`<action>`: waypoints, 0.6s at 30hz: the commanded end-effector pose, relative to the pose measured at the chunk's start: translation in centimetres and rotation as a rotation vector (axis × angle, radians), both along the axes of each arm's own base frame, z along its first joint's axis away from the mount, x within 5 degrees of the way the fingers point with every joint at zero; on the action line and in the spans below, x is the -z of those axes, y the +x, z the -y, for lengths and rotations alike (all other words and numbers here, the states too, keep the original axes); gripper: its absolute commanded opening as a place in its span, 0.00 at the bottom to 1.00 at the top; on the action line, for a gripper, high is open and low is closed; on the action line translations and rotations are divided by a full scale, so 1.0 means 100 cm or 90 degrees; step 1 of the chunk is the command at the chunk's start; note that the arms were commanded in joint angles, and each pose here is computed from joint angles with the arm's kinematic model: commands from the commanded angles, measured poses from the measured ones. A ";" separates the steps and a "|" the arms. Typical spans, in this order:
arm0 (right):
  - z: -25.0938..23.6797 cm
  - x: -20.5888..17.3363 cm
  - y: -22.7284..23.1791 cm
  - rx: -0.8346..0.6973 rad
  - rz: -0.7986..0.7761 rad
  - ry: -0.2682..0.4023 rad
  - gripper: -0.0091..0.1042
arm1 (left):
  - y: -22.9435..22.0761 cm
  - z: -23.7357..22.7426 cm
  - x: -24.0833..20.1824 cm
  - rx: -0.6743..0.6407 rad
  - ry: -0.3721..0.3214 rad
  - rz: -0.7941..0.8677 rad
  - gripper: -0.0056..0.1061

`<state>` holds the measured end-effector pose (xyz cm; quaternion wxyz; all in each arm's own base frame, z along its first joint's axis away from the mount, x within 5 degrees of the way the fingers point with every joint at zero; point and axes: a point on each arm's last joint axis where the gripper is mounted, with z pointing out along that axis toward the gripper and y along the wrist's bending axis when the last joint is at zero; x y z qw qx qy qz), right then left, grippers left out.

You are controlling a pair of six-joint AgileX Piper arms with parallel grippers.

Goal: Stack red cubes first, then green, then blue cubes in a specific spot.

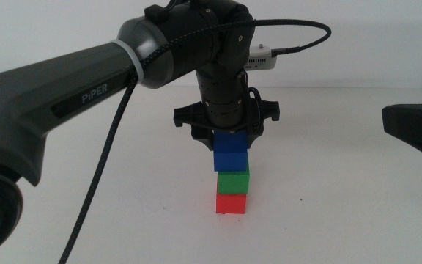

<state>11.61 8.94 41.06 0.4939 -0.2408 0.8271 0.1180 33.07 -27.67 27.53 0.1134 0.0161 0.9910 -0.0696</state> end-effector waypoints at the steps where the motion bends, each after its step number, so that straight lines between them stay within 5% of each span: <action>1: 0.001 0.000 0.000 -0.001 0.009 -0.004 0.84 | 0.001 -0.001 -0.003 0.003 0.006 0.013 0.44; 9: 0.001 0.000 0.000 -0.001 0.009 -0.004 0.84 | 0.002 -0.002 -0.003 0.010 0.018 0.024 0.89; 18: 0.001 0.000 0.000 -0.001 0.009 -0.004 0.84 | -0.021 -0.019 -0.066 0.077 -0.034 0.102 0.89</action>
